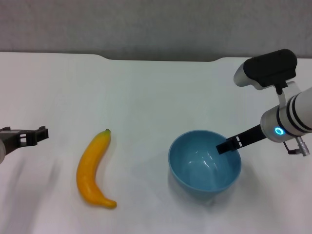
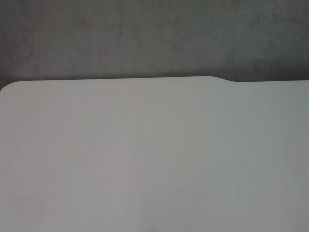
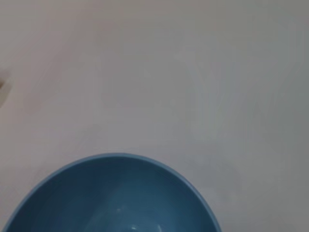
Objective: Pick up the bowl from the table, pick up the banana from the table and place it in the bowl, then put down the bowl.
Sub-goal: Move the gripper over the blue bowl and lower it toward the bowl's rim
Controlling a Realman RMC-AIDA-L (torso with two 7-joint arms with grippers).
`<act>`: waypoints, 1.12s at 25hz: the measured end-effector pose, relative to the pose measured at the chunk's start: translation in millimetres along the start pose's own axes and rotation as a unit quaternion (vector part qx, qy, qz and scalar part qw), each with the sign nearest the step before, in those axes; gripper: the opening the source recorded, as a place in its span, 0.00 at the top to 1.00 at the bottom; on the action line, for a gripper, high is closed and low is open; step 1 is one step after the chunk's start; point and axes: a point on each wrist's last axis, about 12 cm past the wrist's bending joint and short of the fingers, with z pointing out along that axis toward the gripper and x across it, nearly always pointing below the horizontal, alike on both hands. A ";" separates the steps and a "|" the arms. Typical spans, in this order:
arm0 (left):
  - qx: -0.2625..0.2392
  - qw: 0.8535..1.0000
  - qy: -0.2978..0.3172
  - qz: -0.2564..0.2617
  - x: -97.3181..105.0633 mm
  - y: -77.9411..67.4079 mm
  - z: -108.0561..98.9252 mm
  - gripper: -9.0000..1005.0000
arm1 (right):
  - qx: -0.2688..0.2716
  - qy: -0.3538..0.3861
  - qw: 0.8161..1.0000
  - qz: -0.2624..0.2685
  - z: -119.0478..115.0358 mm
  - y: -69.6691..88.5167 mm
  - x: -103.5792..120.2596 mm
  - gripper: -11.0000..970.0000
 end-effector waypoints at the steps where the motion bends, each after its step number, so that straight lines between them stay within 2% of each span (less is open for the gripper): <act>1: 0.000 1.000 0.000 0.000 -0.4 -0.3 0.2 0.11 | 0.001 -0.001 1.000 0.000 0.2 -0.4 0.2 0.16; 12: 0.004 1.000 -0.001 0.003 1.0 -2.5 2.1 0.11 | 0.002 0.002 1.000 0.010 14.4 -2.1 7.9 0.16; 28: 0.010 1.000 -0.007 0.006 0.0 -6.4 2.2 0.11 | -0.002 0.009 1.000 -0.016 27.2 11.5 8.1 0.25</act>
